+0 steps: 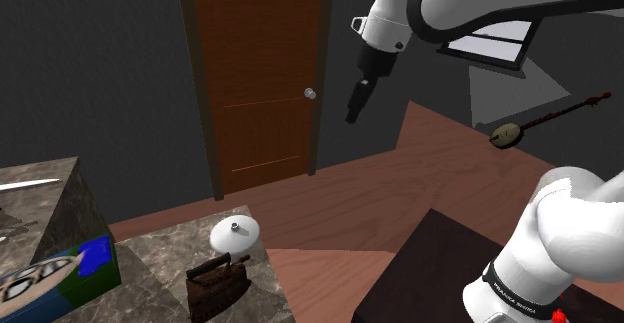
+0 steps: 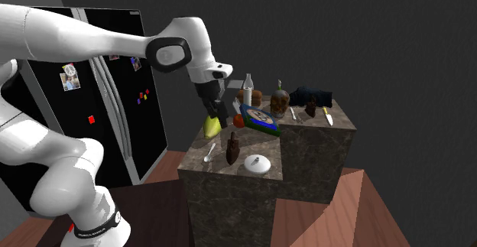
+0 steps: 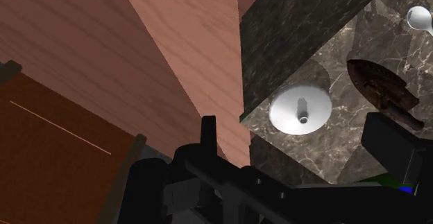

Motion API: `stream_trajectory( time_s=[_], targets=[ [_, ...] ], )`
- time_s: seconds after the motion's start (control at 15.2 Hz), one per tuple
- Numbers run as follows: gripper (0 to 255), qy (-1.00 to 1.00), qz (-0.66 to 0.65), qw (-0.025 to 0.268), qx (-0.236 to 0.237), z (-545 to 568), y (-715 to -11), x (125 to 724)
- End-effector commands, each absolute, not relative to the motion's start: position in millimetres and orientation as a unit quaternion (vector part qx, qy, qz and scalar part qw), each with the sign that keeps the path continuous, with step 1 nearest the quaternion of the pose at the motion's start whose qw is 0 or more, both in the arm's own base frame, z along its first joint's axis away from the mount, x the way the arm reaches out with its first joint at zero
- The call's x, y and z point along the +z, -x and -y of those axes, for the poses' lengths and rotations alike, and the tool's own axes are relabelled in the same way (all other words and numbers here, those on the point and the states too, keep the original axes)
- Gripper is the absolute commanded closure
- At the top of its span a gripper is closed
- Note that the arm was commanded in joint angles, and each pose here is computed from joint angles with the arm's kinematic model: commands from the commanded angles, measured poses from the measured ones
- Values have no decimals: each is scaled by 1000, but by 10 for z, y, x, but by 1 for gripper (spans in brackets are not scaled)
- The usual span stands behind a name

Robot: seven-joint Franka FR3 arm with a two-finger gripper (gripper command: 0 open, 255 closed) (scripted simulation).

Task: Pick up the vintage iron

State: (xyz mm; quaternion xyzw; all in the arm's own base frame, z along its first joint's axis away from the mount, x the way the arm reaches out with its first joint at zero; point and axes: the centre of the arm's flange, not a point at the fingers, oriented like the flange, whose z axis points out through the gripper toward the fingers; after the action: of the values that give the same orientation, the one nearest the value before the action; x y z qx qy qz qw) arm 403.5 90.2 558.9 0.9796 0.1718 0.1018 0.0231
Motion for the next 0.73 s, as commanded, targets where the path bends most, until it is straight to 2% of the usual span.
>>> stream_trajectory(
  time_s=[0.0,0.66],
  targets=[
    [0,-977,-189,23,98,-1066,-4177,5420],
    [0,-958,-275,22,80,-1953,-4693,4583]
  ],
)
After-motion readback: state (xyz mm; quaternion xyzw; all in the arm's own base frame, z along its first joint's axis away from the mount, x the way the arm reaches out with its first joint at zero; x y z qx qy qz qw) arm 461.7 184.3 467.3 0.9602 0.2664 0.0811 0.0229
